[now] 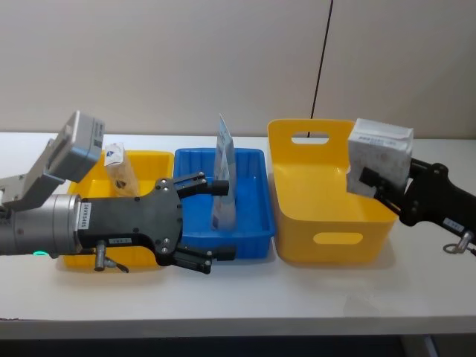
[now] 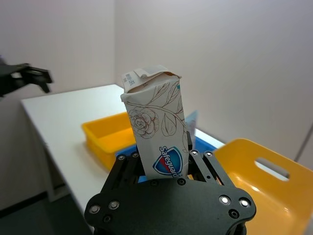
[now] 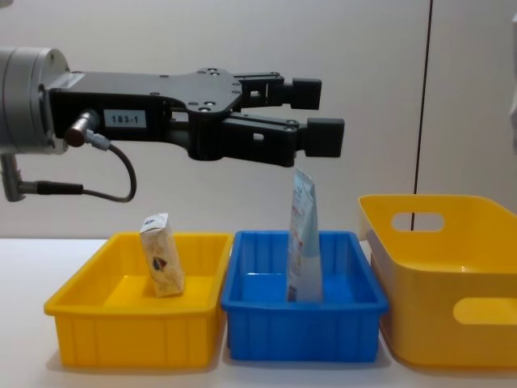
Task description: Bimanual collaborative sorting of washing and personal care products
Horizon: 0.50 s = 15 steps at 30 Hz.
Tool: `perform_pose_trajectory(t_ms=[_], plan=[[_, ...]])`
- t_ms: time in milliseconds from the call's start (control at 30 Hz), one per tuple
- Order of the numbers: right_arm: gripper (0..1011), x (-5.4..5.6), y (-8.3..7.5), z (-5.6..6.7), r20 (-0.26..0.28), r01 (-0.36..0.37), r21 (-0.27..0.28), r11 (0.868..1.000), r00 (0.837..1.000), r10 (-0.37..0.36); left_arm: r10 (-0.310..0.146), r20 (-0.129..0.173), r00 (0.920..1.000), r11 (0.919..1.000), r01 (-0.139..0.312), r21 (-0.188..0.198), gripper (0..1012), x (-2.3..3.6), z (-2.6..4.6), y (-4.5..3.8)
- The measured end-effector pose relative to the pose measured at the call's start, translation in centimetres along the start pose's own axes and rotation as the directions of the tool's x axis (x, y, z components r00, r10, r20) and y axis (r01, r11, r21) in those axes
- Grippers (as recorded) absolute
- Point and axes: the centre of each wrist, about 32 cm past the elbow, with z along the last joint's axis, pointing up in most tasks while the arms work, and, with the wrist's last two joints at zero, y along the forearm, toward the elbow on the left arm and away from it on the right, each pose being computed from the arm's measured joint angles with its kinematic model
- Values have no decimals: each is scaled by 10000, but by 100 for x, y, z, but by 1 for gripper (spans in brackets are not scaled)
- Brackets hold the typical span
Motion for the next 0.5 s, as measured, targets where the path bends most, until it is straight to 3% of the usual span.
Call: perform_pose_trajectory(t_ms=[267,500], plan=[[355,15,5,-70,149,1161,-255,9929,9932,-1158,0,-1,10000,10000,0,-1,1001,0,0,0],[355,35,102,-175,298,2268,-549,9724,9738,-2255,-1,0,10000,10000,1,-1,1001,0,0,0]])
